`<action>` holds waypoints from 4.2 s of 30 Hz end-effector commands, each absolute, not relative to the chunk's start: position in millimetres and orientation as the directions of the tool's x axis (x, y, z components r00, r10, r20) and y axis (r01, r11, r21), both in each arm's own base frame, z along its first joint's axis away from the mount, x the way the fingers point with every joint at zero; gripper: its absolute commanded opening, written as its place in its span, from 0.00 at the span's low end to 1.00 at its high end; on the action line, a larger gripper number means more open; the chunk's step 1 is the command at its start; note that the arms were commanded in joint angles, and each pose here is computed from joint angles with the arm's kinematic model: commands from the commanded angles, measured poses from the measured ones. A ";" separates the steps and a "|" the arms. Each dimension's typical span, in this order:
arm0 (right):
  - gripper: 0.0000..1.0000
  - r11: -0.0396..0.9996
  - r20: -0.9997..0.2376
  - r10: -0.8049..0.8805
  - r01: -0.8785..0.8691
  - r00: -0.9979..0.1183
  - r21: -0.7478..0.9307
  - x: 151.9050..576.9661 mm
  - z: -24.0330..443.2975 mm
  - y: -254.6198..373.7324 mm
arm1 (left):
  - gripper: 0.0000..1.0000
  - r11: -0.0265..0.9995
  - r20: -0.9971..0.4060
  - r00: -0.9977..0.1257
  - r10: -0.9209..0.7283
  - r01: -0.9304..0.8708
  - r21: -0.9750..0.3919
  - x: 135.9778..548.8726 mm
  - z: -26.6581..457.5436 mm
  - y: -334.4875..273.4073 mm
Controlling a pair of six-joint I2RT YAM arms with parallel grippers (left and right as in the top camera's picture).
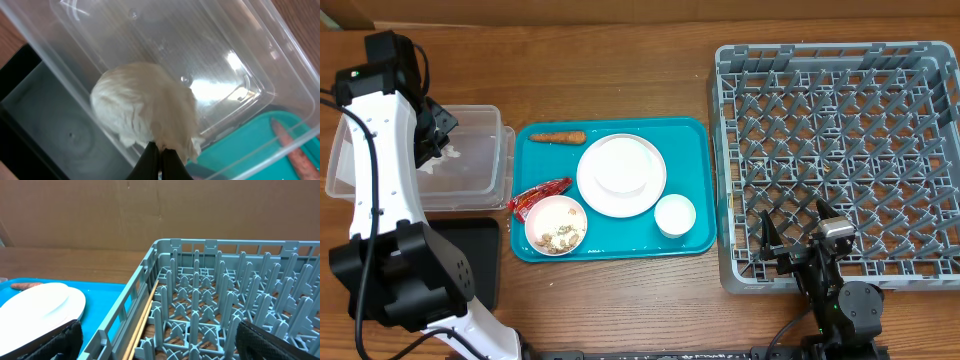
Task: Sort waste into correct bins and load items into the dishwasher
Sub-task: 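Carry the tissue with the left gripper and drop it in the clear bin, then move the left gripper to the red wrapper and grasp it, then carry the red wrapper left and release it into the clear bin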
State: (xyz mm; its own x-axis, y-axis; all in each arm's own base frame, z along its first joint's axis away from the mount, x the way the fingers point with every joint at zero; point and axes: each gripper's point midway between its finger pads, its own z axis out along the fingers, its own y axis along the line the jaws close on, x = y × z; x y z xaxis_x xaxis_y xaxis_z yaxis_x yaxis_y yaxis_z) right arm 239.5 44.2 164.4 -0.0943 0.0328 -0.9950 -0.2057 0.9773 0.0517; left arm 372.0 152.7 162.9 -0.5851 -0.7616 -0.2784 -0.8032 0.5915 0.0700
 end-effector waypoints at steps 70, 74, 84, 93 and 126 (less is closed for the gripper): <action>1.00 0.975 -0.996 0.030 -0.216 -0.078 0.047 238.6 168.5 46.1 | 0.38 0.972 -0.237 -0.957 0.167 0.120 0.203 358.5 38.8 -53.0; 1.00 0.975 -0.996 0.030 -0.216 -0.078 0.047 238.6 168.5 46.1 | 0.33 0.971 -0.251 -0.954 0.167 0.114 0.211 361.6 39.3 -52.0; 1.00 0.975 -0.996 0.030 -0.216 -0.078 0.047 238.6 168.5 46.1 | 0.04 0.962 -0.271 -0.948 0.165 0.095 0.255 367.1 43.5 -44.8; 1.00 0.975 -0.996 0.030 -0.216 -0.078 0.047 238.6 168.5 46.1 | 0.04 0.968 -0.431 -0.894 0.121 0.010 0.251 406.4 135.1 -48.1; 1.00 0.975 -0.996 0.030 -0.216 -0.078 0.047 238.6 168.5 46.1 | 0.04 0.675 -0.497 -0.619 -0.609 -0.733 0.086 398.0 185.6 181.3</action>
State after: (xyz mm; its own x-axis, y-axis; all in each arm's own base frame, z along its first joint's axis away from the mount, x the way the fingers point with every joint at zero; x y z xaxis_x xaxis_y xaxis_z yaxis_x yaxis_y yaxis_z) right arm 239.5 44.2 164.4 -0.0943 0.0328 -0.9950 -0.2057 0.9773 0.0517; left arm 396.0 175.9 194.0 -0.6402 -0.5783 -0.5057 -0.7126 0.6930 0.1097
